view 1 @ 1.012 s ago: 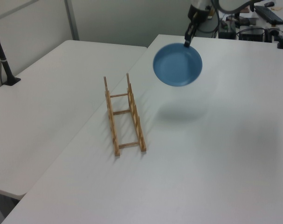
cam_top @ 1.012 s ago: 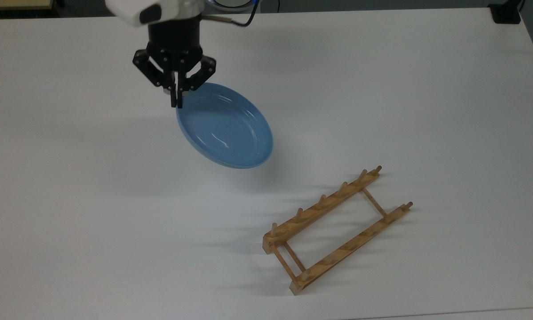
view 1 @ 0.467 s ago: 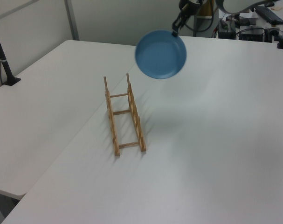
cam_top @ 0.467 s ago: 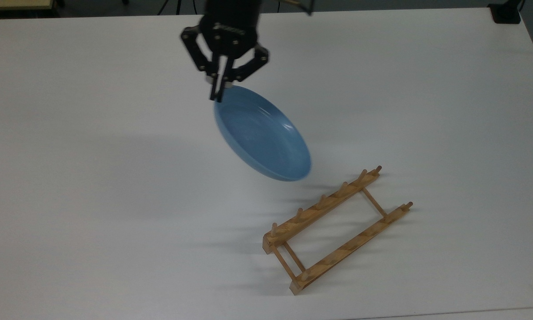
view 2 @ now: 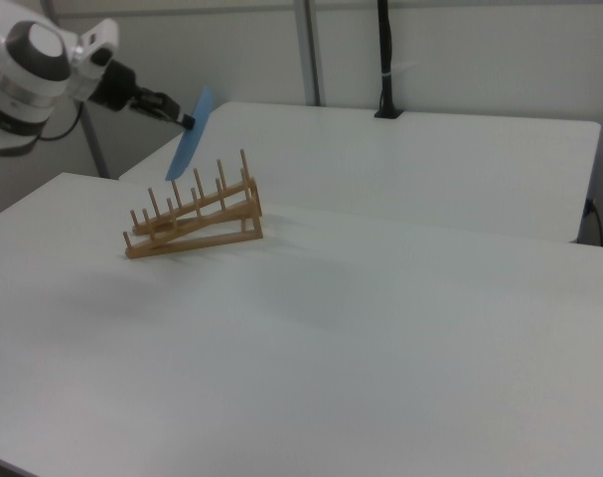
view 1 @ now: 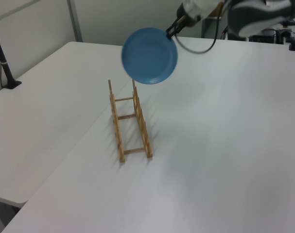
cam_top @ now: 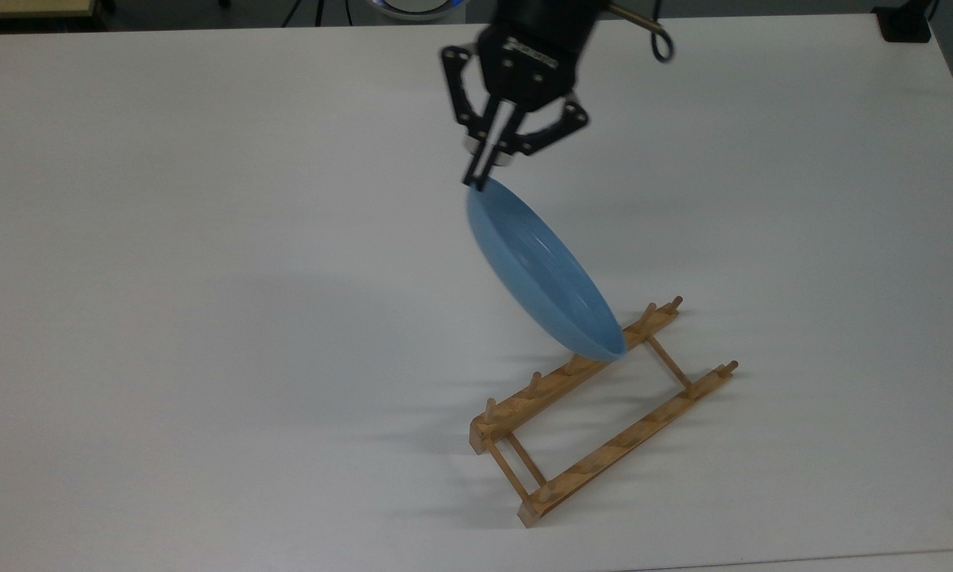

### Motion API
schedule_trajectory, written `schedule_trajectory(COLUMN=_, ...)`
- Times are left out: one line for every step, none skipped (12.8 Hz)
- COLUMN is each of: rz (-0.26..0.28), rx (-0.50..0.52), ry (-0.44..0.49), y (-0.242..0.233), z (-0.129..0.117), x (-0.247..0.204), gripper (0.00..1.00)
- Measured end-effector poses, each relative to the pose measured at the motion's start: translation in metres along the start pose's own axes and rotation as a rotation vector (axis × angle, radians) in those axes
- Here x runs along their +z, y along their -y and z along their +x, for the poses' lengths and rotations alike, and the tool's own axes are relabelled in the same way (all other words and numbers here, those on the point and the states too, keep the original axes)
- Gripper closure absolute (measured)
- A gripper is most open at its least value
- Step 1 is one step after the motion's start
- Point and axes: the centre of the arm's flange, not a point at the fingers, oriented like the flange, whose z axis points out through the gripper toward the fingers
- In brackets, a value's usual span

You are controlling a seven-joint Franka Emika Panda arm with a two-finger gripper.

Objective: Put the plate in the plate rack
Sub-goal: 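Lower the upright plate between the rack's wooden pegs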

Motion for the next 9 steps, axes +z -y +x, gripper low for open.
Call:
schedule_trajectory(rz=-0.014, rx=0.016, ry=-0.049, y=0.018, z=-0.008, x=-0.001, gripper=0.94)
schedule_trajectory(rz=-0.022, rx=0.030, ry=-0.096, y=0.035, z=-0.018, x=0.001, gripper=0.95)
schedule_trajectory(rz=-0.027, rx=0.041, ry=-0.141, y=0.051, z=-0.028, x=0.003, gripper=0.95)
schedule_trajectory(rz=-0.029, rx=0.049, ry=-0.181, y=0.066, z=-0.038, x=0.007, gripper=0.95)
schedule_trajectory(rz=-0.026, rx=0.055, ry=-0.223, y=0.084, z=-0.051, x=0.014, gripper=0.95)
schedule_trajectory(rz=-0.027, rx=0.055, ry=-0.248, y=0.093, z=-0.059, x=0.019, gripper=0.95)
schedule_trajectory(rz=-0.028, rx=0.053, ry=-0.273, y=0.100, z=-0.066, x=0.025, gripper=0.95)
schedule_trajectory(rz=-0.035, rx=0.050, ry=-0.297, y=0.107, z=-0.074, x=0.032, gripper=0.95)
schedule_trajectory(rz=-0.049, rx=0.047, ry=-0.319, y=0.113, z=-0.081, x=0.039, gripper=0.95)
